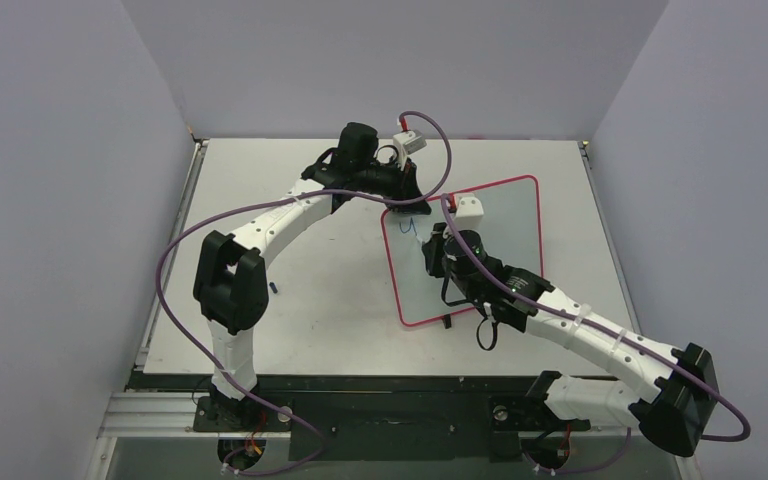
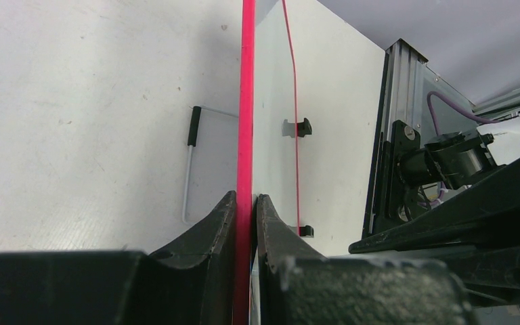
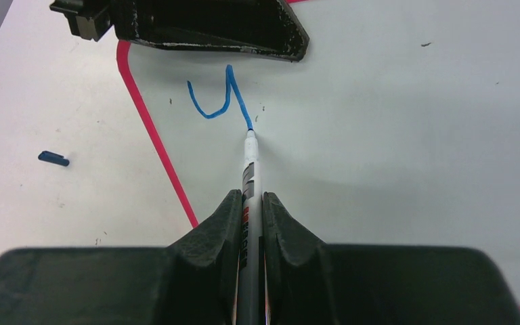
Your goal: Write a sentence on the whiteboard
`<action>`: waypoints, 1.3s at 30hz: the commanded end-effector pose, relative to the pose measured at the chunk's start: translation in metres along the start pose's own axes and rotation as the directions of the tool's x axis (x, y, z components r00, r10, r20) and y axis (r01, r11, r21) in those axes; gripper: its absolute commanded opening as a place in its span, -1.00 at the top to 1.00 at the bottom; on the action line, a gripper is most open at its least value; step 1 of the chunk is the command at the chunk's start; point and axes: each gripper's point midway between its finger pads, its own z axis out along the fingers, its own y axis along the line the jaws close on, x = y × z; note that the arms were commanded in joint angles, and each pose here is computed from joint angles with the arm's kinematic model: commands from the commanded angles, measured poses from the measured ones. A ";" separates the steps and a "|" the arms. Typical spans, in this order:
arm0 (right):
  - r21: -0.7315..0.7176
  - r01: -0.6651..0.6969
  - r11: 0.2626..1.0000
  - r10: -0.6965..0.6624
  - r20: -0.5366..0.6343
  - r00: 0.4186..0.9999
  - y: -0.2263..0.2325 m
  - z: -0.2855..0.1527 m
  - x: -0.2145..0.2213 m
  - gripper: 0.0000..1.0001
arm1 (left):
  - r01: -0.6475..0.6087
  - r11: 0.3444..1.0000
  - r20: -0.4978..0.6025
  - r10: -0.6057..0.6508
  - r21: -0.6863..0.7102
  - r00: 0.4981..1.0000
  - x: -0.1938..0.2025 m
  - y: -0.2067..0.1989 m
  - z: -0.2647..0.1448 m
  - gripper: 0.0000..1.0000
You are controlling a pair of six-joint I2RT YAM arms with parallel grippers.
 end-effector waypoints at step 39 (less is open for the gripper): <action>-0.155 0.016 0.988 -0.005 0.073 0.997 0.033 -0.021 -0.037 1.00 | -0.077 0.995 -0.014 0.078 0.061 0.997 0.000 -0.031 0.002 1.00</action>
